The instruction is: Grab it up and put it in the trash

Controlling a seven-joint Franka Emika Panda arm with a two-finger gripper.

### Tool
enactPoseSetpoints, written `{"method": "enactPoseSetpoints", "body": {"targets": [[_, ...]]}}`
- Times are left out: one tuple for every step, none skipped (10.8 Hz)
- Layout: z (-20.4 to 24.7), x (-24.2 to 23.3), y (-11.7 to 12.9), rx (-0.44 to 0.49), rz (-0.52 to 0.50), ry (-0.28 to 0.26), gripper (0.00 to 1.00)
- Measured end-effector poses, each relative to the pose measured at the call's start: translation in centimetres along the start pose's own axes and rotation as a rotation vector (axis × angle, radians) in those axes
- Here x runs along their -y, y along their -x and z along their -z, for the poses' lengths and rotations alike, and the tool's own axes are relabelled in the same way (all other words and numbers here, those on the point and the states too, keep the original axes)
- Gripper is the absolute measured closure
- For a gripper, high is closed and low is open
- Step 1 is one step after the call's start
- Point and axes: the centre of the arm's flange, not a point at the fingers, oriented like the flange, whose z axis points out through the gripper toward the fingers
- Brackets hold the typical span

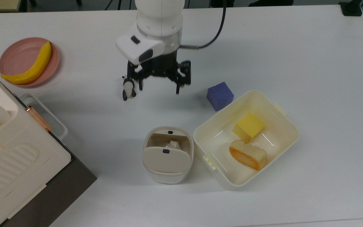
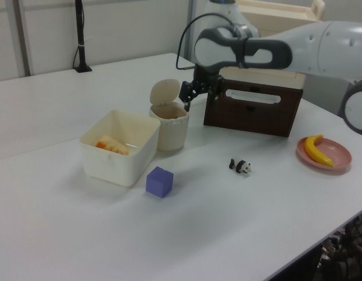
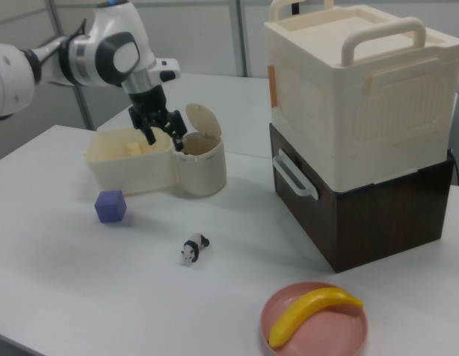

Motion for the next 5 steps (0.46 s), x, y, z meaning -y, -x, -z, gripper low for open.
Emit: {"method": "enactPoseSetpoints", "body": {"targets": [[1.1,-0.1,1.2,0.059,0.001,0.011,0.0],[1.7,-0.2,2.0,0.1,0.002,0.019,0.0],[1.8,-0.3,2.6,0.125,0.005,0.023,0.0],[1.4,-0.3,2.8,0.137,0.006,0.025,0.0],[0.9,-0.3,3.0,0.147,0.007,0.027,0.0]]}}
